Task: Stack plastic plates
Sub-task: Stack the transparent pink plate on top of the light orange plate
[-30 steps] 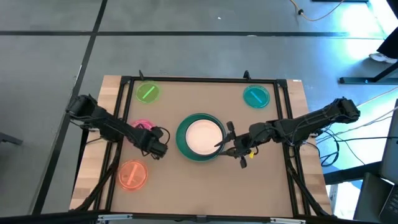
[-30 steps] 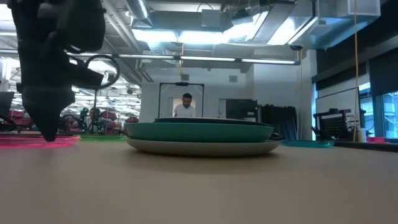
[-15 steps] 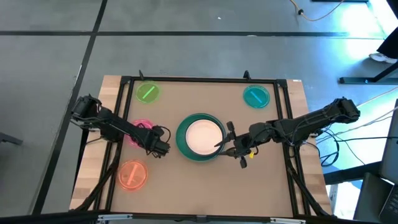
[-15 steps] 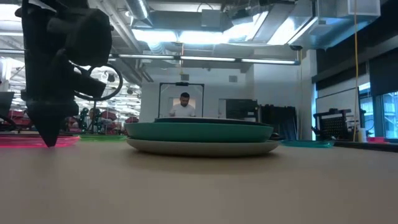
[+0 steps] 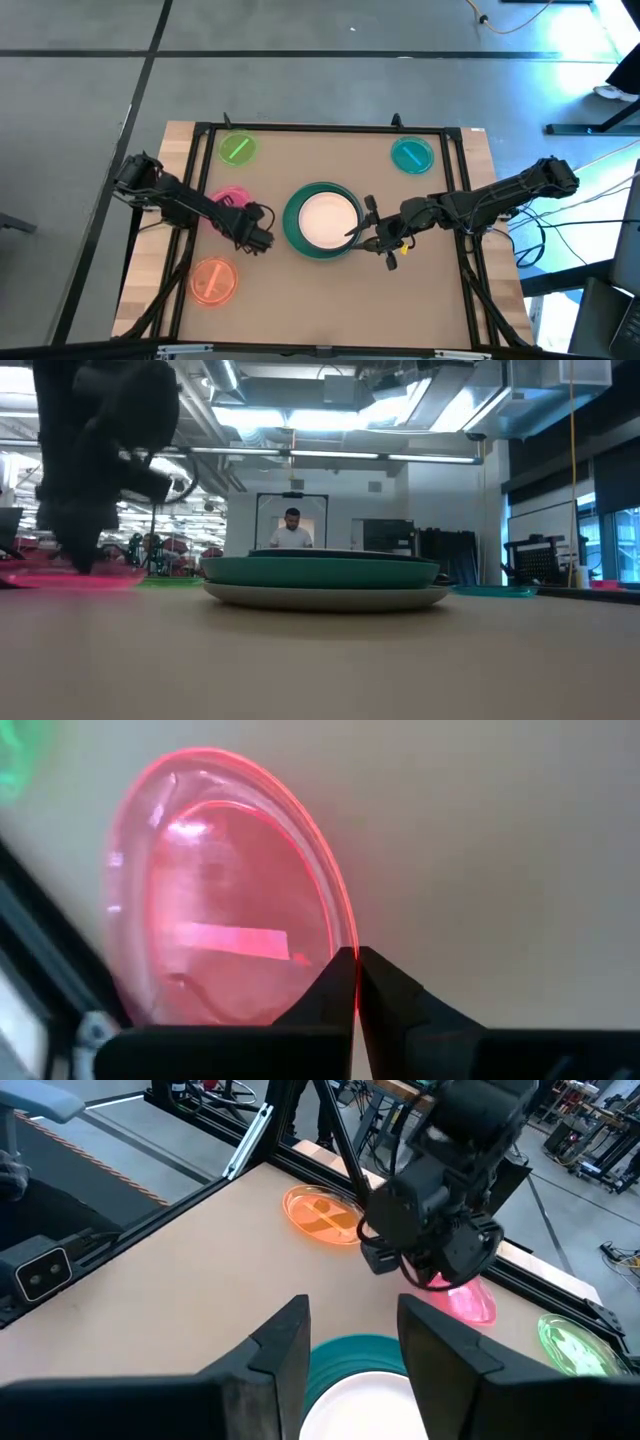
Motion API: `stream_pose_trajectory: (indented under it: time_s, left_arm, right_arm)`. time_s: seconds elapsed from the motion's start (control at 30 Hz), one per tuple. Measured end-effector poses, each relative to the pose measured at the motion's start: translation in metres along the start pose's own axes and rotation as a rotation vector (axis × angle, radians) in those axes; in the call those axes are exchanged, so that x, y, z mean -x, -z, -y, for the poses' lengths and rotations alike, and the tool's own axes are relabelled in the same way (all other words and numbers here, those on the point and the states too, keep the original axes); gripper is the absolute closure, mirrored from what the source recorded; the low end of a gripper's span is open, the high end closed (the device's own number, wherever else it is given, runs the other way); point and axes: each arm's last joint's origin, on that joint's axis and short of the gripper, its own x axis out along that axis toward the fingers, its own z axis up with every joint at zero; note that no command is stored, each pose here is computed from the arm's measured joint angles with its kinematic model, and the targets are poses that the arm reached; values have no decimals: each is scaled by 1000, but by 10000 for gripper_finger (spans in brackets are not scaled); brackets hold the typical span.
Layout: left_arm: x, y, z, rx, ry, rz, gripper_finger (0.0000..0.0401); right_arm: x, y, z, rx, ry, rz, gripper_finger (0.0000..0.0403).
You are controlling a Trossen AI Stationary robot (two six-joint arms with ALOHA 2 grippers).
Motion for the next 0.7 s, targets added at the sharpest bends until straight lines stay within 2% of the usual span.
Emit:
stream_pose_trajectory:
  time_s: [0.17,0.47,0.7]
  left_arm:
    - [31,-8,6,-71,-2,104,399]
    - [89,-26,26,-263,132,351,399]
    - [115,-36,48,-411,274,608,399]
  right_arm:
    - [0,0,0,0,0,0,258]
    - [0,0,0,-5,0,0,258]
    - [0,0,0,-6,0,0,258]
